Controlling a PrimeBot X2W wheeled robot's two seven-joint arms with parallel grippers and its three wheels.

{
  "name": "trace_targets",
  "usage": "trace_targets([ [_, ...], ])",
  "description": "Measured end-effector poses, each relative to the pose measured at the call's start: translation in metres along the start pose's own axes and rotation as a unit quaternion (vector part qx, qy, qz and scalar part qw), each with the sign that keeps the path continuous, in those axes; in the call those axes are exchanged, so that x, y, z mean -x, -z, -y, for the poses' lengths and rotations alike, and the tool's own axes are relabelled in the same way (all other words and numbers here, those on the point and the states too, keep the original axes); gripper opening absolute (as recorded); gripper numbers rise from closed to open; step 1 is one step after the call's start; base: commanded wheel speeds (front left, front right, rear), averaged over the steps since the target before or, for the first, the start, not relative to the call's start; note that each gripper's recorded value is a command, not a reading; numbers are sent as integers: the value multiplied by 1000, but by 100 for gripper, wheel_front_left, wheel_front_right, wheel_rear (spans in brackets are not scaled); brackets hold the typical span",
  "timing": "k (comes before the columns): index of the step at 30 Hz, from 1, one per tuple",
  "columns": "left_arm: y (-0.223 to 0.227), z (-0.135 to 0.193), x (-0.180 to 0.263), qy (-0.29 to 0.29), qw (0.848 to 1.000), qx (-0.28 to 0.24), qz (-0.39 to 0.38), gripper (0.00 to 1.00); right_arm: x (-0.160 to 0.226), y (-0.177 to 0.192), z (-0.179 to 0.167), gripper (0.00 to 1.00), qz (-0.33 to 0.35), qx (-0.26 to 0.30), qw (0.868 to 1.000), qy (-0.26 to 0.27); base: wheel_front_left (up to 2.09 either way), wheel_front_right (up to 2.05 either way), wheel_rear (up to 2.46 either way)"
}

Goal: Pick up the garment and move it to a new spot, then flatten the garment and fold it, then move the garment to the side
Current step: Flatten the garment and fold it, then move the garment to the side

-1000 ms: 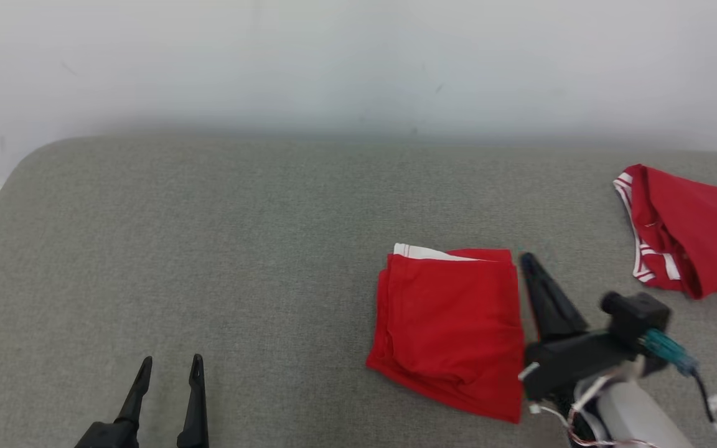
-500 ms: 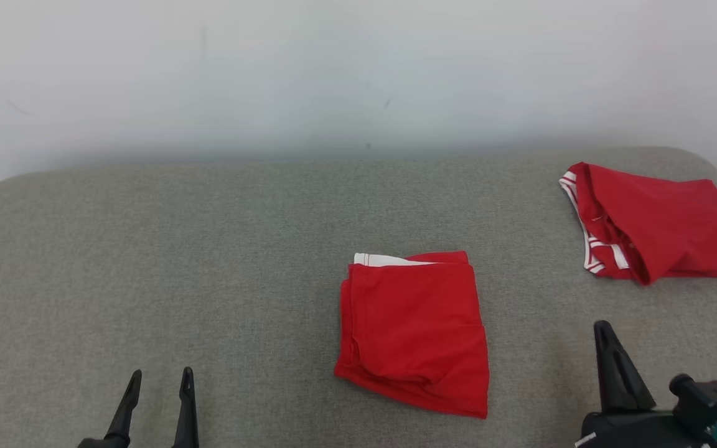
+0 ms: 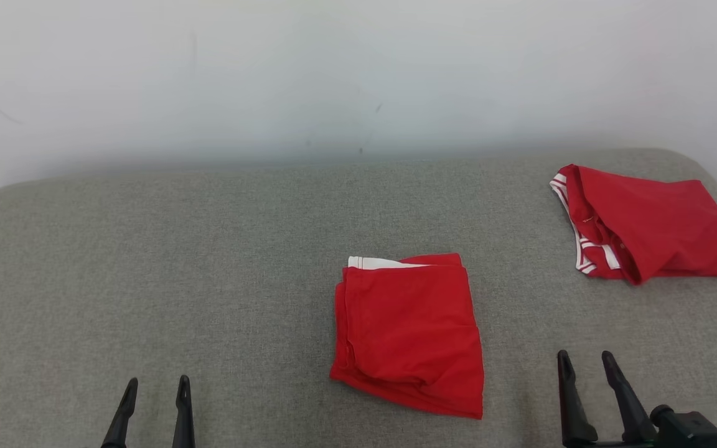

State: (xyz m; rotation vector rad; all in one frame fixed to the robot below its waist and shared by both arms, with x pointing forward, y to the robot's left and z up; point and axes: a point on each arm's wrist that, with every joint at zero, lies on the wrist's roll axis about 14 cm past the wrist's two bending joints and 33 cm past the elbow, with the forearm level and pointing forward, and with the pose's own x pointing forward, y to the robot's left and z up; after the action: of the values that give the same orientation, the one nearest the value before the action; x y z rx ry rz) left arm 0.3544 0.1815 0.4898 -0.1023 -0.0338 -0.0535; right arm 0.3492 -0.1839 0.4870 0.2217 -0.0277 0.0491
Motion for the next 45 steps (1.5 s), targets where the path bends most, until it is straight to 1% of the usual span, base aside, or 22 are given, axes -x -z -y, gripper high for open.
trace_targets([
  [13,-1,-3,6,-4,1000,-9,0,100,2,15,-11,100,-24,8,1000,-15,0,0,0],
  [45,0,-7,9,-10,1000,-15,-1,100,-1,19,-19,100,-29,8,999,-25,0,0,0],
])
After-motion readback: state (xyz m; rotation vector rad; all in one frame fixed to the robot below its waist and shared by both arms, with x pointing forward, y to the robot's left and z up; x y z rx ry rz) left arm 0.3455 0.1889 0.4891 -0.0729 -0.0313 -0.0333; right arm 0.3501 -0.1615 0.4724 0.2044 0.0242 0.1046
